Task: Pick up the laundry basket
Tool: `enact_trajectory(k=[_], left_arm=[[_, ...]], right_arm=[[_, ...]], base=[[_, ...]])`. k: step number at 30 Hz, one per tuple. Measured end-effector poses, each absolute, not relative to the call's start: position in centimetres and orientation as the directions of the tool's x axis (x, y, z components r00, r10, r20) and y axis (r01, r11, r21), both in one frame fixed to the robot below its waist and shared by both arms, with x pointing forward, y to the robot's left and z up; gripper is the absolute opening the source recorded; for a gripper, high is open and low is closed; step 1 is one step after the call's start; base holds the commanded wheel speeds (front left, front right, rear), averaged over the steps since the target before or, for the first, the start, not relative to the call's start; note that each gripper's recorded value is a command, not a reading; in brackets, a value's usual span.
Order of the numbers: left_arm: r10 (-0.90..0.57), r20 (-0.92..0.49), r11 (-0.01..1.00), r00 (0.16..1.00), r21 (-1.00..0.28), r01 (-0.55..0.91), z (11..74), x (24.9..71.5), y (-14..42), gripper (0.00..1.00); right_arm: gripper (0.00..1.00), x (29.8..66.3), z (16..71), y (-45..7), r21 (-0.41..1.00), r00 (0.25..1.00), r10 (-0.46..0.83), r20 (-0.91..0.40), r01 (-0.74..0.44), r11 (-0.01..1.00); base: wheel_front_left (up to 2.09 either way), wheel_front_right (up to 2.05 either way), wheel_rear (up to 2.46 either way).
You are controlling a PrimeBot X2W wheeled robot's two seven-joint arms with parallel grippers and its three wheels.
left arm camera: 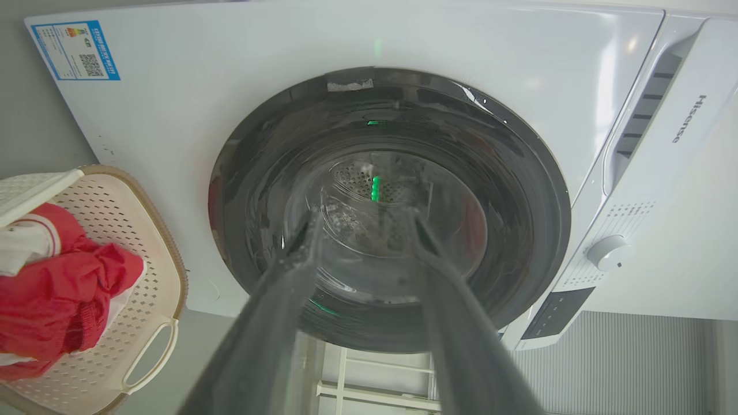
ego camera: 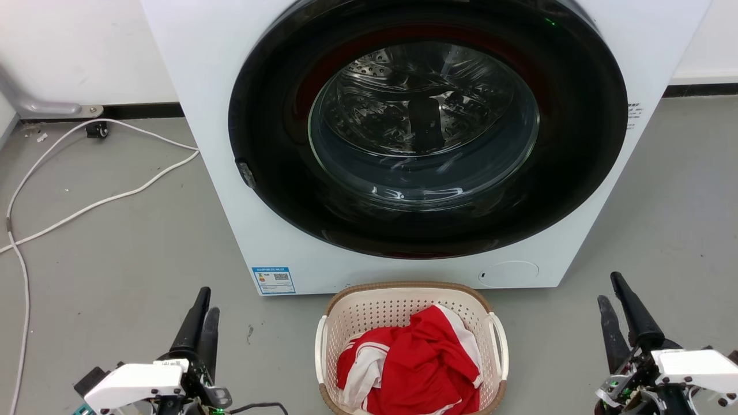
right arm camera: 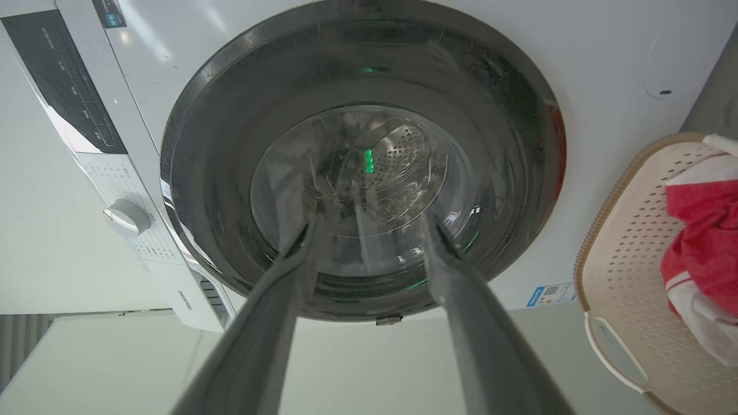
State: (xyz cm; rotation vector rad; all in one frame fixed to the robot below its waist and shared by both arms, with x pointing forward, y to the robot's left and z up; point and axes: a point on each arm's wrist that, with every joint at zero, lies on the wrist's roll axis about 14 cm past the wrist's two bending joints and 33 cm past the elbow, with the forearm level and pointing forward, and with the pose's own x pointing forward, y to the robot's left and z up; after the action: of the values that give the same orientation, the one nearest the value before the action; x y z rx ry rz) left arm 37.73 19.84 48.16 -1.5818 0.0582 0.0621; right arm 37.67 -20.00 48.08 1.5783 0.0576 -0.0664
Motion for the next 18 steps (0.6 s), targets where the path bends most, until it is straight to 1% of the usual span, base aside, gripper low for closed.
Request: enact_trajectory(k=[6, 18], left_arm=[[0.019, -0.067, 0.02, 0.998, -0.998, -0.067, 48.5, 37.8, 20.0, 1.0], [0.058, -0.026, 0.233, 0.998, -0.972, -0.039, 50.1, 38.1, 20.7, 1.0]], right_arm=[[1.0, 37.6, 48.0, -20.2, 0.996, 0.996, -0.021, -0.082, 0.082, 0.031], [1.0, 38.1, 50.3, -19.9, 0.952, 1.0, -0.027, -0.016, 0.023, 0.307]], base=[[0.0, 0.0, 0.0], [0.0, 0.0, 0.0]])
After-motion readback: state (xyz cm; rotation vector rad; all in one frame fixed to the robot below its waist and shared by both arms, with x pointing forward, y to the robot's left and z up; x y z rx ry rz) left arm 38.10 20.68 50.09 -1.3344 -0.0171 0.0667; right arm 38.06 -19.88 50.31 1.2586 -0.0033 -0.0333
